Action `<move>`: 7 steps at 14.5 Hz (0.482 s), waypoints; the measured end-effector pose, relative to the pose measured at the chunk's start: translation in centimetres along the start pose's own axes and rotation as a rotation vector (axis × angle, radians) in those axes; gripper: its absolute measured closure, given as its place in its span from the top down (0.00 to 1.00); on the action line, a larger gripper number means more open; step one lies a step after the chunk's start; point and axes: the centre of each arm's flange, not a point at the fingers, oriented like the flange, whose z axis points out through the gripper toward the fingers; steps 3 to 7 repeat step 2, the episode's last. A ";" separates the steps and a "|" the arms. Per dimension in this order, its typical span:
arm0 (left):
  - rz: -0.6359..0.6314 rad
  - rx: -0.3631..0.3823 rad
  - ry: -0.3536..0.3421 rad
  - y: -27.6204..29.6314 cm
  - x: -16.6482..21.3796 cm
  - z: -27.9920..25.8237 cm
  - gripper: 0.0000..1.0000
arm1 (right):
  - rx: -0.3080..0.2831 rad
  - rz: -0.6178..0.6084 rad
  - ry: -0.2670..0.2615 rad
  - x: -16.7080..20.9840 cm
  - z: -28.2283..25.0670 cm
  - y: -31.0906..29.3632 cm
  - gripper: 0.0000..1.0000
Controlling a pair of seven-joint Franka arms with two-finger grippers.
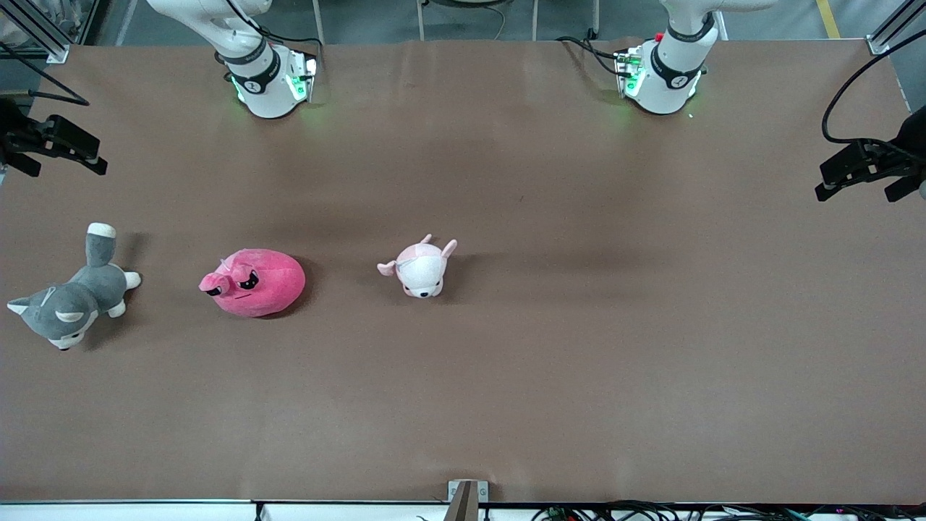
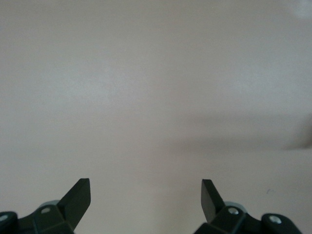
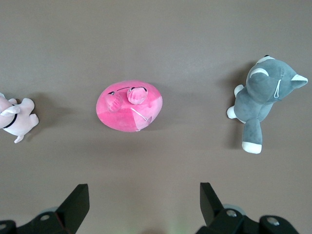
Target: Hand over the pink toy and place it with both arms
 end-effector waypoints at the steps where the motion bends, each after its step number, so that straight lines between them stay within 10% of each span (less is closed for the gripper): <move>1: 0.000 0.000 0.000 0.0 0.0 0.0 1.00 | 0.000 0.000 -0.001 0.0 0.0 0.0 1.00; 7: 0.000 0.000 0.000 0.0 0.0 0.0 1.00 | -0.001 0.000 -0.002 0.0 0.0 0.0 1.00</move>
